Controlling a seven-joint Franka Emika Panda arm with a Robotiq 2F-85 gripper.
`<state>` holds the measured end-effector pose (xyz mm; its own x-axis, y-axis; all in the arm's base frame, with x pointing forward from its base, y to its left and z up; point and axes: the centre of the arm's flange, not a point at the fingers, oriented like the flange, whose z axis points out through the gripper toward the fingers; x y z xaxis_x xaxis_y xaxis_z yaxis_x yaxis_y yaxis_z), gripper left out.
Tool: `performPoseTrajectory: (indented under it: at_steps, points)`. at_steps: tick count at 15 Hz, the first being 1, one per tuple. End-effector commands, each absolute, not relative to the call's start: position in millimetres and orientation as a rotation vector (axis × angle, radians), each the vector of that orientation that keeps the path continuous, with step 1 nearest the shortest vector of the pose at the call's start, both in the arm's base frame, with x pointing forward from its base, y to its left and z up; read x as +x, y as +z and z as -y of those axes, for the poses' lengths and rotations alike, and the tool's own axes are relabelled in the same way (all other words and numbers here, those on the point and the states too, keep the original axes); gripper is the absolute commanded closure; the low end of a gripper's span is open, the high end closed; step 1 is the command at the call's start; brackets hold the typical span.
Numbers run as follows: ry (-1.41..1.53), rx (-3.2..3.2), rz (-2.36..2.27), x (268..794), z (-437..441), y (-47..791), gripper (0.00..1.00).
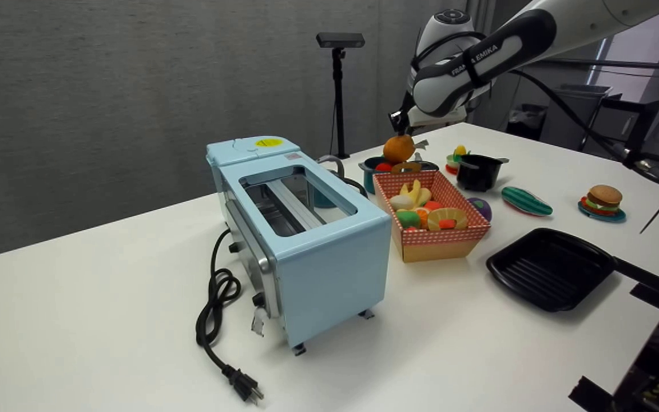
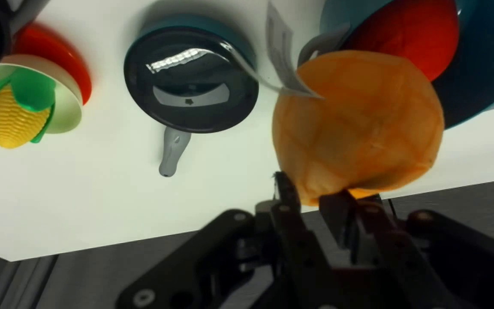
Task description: Put the pineapple plush toy in the box
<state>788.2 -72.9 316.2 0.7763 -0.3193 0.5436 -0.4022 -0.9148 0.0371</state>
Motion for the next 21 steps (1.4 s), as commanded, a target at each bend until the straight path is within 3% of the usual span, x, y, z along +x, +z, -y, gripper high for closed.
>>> performPoseTrajectory:
  at_steps: [1, 21]
  points:
    - [0.842, 2.780, 0.619, 802, 74, 322, 1.00]
    - [0.975, 2.730, 0.321, 699, 30, 317, 0.99]
